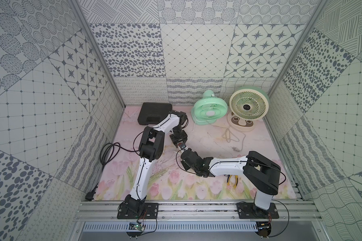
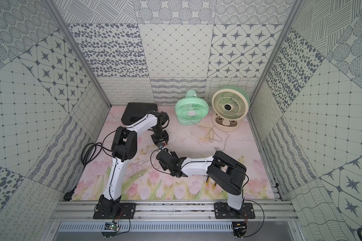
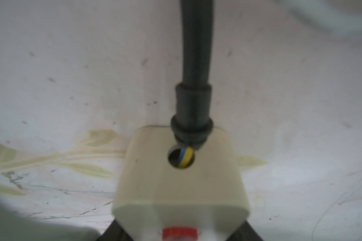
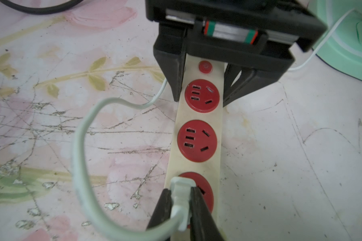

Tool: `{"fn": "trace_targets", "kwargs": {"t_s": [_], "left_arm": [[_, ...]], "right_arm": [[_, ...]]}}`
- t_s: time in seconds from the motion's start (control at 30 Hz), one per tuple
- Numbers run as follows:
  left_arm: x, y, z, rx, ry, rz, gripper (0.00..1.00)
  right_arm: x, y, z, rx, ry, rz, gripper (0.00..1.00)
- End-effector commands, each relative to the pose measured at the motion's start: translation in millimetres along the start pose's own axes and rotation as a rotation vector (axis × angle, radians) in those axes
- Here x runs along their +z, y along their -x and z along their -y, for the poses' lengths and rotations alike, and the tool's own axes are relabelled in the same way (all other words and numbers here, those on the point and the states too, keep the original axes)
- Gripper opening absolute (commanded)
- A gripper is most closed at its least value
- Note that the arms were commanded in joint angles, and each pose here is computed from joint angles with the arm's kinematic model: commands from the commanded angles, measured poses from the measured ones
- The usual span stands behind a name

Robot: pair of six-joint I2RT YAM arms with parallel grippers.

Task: Unplug the desk fan from the power strip
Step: Remove the plug from the socket.

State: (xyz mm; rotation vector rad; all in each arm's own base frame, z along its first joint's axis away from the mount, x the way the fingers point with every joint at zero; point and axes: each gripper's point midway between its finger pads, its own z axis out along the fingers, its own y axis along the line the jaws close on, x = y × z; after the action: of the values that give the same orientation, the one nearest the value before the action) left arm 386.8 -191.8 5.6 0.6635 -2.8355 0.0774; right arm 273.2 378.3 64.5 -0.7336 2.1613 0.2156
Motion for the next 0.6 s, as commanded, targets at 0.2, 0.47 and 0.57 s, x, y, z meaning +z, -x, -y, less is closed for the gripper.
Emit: {"fn": "trace_targets", "kwargs": {"t_s": [0.2, 0.47, 0.57], "left_arm": [[37.8, 4.0, -66.9, -0.027, 0.342, 0.014, 0.00], [37.6, 3.6, -65.7, -0.024, 0.340, 0.015, 0.00], [36.3, 3.8, -65.2, -0.022, 0.338, 0.018, 0.00]], "right_arm": [[0.7, 8.7, 4.0, 0.132, 0.073, -0.009, 0.00], [4.3, 2.1, 25.9, 0.330, 0.148, -0.054, 0.00], [4.2, 1.5, 30.7, 0.355, 0.150, -0.056, 0.00]]}}
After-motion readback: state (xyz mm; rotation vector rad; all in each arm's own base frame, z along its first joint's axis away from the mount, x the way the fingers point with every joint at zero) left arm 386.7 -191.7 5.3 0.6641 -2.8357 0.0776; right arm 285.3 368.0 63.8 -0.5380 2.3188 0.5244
